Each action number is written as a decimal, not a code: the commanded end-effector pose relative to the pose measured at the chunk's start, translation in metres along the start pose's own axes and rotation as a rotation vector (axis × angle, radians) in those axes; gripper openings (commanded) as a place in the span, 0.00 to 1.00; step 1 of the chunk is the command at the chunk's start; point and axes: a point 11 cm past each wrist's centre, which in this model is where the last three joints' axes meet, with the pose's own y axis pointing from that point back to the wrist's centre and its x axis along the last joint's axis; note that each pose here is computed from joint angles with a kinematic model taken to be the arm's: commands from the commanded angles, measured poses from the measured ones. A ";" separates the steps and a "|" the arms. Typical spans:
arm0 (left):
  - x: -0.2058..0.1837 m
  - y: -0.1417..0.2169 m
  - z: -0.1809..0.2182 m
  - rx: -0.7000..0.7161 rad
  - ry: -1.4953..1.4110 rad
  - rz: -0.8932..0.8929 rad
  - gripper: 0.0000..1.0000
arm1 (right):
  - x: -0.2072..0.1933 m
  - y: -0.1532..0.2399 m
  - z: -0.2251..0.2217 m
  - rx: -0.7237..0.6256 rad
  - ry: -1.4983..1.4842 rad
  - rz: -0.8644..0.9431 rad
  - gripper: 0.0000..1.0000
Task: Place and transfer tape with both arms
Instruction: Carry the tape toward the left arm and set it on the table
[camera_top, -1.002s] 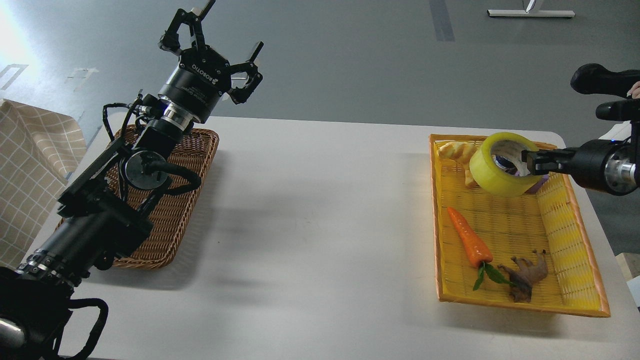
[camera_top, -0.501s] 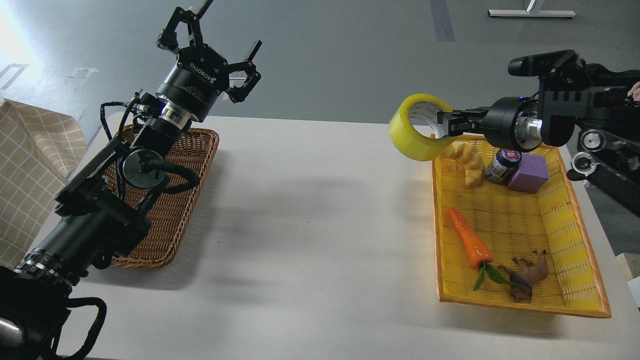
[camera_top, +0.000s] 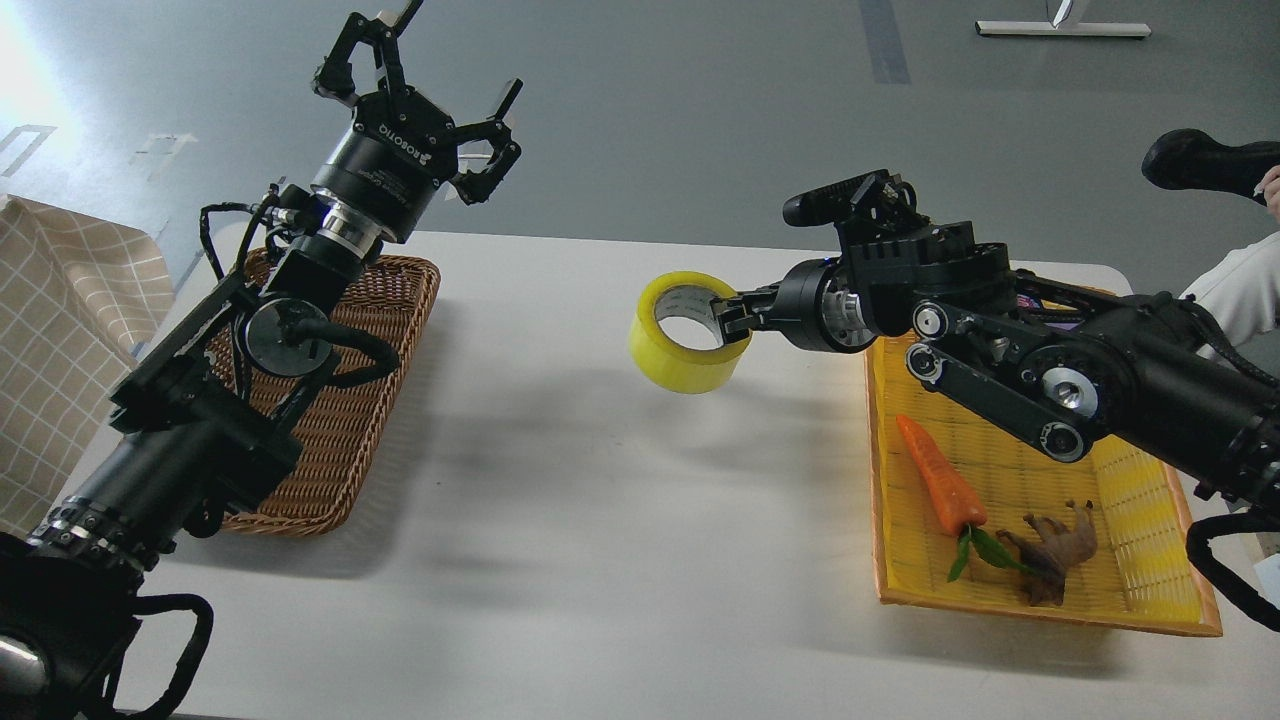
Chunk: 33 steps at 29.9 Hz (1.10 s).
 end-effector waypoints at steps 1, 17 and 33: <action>0.000 0.000 0.001 -0.002 -0.001 0.000 0.98 | -0.004 -0.010 -0.012 0.002 0.042 -0.020 0.00; 0.000 0.000 0.001 -0.006 0.001 0.000 0.98 | -0.016 -0.029 -0.037 0.001 0.149 -0.050 0.00; -0.001 0.000 0.001 -0.006 0.002 -0.001 0.98 | -0.037 -0.039 -0.033 -0.007 0.110 -0.089 0.00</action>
